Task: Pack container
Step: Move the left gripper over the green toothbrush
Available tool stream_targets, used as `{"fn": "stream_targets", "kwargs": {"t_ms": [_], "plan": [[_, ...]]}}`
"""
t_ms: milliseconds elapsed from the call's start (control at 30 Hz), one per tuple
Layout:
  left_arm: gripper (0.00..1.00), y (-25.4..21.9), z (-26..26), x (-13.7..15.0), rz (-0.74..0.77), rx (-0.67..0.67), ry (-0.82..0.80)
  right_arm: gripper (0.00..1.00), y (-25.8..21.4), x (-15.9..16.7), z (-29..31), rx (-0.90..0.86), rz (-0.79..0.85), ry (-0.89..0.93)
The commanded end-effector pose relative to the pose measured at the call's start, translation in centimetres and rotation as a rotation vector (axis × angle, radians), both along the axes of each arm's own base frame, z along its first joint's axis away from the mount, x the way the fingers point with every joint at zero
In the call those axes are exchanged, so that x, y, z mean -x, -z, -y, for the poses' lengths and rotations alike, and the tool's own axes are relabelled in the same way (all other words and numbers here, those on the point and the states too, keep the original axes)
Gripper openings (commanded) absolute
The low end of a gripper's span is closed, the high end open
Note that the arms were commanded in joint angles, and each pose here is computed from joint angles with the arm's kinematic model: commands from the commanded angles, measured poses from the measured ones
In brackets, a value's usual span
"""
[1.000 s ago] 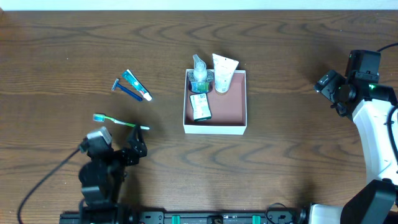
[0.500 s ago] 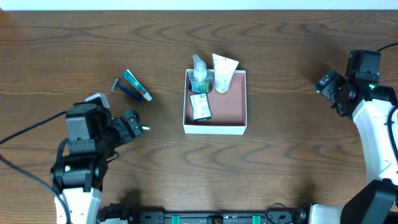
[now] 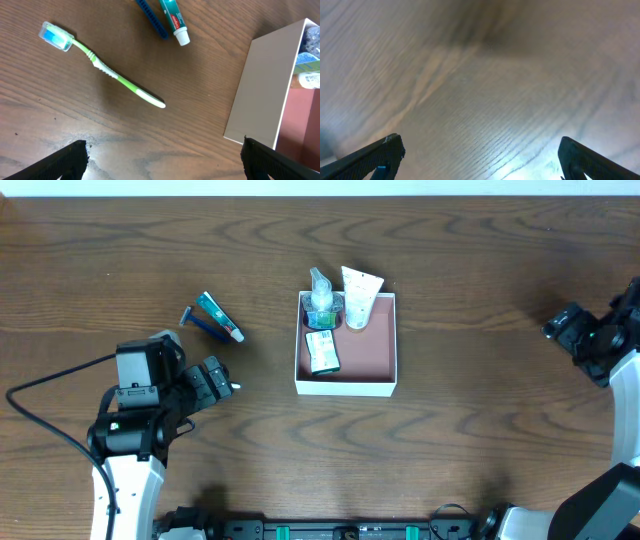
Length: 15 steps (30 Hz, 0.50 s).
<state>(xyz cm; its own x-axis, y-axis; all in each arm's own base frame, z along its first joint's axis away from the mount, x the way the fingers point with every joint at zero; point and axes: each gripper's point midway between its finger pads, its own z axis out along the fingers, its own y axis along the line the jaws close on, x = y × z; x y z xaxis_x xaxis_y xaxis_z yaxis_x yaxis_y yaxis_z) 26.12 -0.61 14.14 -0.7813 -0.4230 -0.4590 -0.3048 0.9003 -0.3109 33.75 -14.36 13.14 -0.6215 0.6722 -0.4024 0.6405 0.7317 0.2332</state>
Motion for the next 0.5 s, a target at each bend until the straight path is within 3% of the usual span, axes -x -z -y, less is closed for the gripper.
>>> {"fn": "stream_targets", "kwargs": {"t_ms": [0, 233, 467], "plan": [[0.98, -0.3, 0.1, -0.6, 0.009, -0.006, 0.016, 0.99, -0.5, -1.2, -1.6, 0.087, 0.017, -0.267], [0.98, -0.4, 0.0, -1.2, 0.027, -0.007, 0.016, 0.99, -2.0, -4.5, -3.7, 0.338, 0.087, -0.643], [0.99, -0.2, -0.1, -1.6, 0.028, -0.013, 0.009, 0.99, -2.7, -5.8, -4.2, 0.375, 0.133, -0.668]]}}
